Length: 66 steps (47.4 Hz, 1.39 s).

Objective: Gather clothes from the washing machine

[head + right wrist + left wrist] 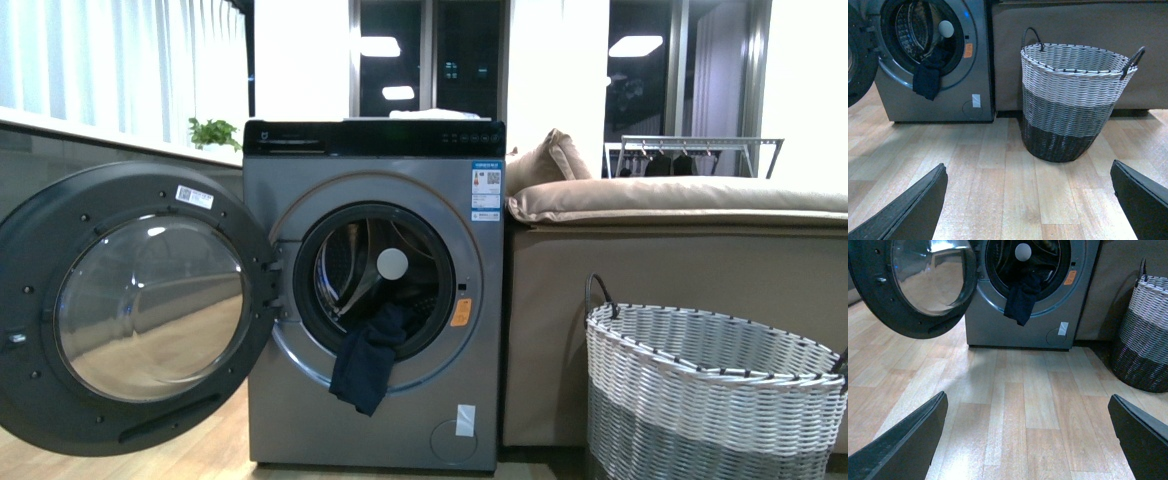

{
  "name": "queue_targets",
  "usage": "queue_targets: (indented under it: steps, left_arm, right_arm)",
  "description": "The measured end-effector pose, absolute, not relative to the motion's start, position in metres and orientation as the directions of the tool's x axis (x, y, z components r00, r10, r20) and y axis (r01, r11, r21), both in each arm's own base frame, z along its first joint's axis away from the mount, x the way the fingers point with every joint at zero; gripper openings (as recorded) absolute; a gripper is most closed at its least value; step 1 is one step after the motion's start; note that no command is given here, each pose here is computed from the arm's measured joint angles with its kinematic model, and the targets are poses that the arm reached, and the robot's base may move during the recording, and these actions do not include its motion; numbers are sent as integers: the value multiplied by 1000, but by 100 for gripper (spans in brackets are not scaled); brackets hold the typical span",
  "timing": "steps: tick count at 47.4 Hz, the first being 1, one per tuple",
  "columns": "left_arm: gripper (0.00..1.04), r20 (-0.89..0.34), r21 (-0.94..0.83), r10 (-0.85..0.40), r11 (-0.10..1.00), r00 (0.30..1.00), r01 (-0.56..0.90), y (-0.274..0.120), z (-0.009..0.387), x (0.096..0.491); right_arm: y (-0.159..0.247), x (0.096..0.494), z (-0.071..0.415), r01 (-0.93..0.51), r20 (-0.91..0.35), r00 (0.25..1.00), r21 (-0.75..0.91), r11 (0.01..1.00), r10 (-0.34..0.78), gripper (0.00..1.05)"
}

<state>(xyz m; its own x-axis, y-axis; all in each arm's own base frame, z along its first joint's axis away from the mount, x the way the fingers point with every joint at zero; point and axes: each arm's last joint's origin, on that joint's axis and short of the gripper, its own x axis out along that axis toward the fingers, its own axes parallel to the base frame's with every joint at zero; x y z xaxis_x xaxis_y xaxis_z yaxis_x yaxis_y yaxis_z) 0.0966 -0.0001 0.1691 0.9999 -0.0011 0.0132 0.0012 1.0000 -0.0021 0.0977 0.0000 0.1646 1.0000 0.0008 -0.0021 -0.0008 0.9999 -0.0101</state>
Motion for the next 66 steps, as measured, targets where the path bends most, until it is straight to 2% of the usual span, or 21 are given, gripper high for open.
queue_targets:
  steps: [66]
  left_arm:
    - [98,15,-2,-1,1000,1000,1,0,169,97]
  right_arm:
    - [0,98,165,-1,-1,1000,-10,1000,1,97]
